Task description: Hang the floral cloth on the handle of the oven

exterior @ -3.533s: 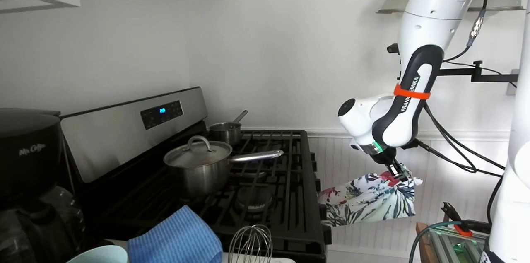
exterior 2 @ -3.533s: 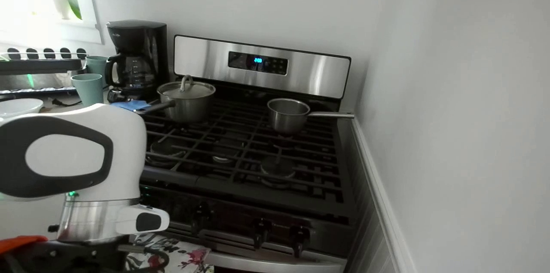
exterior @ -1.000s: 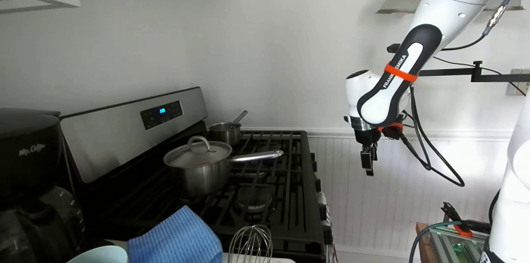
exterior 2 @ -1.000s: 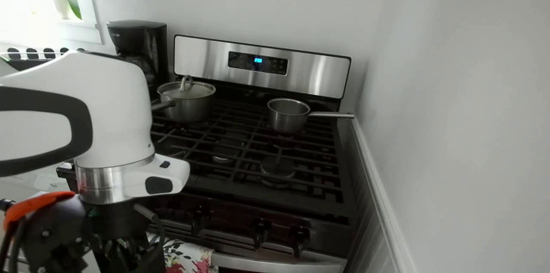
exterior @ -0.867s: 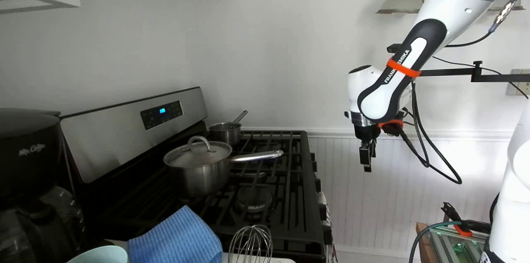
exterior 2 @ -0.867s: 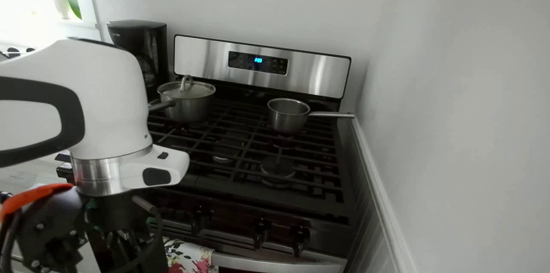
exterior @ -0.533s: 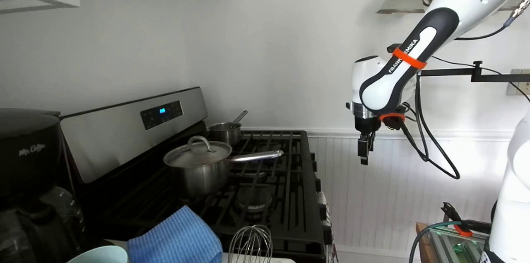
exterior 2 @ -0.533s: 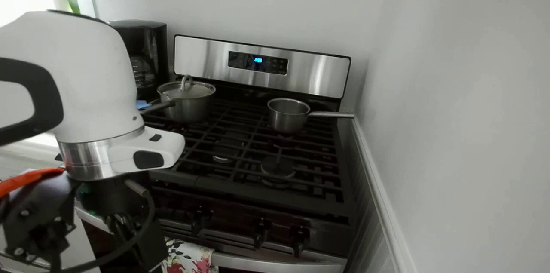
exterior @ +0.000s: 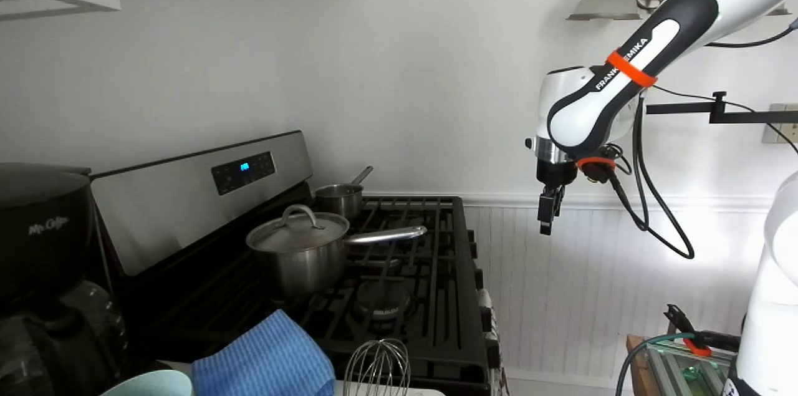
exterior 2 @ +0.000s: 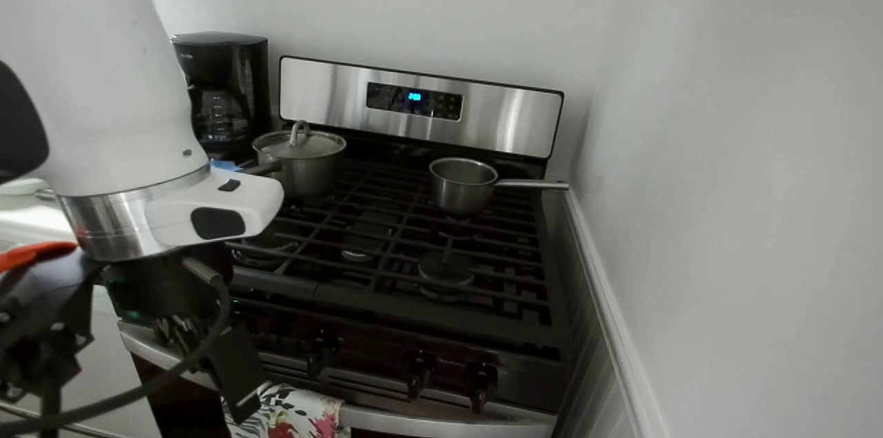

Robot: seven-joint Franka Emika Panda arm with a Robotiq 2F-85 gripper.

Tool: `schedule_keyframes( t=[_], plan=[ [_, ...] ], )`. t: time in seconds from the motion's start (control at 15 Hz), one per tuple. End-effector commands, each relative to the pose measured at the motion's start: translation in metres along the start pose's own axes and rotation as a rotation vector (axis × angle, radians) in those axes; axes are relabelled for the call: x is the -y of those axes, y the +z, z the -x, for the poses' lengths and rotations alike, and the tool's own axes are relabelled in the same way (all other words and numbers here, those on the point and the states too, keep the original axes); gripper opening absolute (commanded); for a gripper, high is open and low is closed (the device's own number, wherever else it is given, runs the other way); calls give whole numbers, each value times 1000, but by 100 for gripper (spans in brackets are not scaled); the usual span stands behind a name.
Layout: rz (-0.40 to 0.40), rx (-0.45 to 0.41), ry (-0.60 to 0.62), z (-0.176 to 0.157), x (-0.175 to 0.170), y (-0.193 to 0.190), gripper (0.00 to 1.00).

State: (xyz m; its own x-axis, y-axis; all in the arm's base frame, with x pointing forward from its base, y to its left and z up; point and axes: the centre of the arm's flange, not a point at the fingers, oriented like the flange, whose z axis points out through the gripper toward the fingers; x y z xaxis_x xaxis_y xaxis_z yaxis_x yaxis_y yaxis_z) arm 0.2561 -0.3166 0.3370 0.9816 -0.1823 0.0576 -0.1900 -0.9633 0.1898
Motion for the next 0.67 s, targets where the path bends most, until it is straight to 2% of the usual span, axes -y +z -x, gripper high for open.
schedule_keyframes(
  t=[0.0, 0.6],
  plan=[
    [-1, -3, 0, 1, -1, -2, 100],
    [-8, -7, -2, 2, -1, -5, 100]
  ],
)
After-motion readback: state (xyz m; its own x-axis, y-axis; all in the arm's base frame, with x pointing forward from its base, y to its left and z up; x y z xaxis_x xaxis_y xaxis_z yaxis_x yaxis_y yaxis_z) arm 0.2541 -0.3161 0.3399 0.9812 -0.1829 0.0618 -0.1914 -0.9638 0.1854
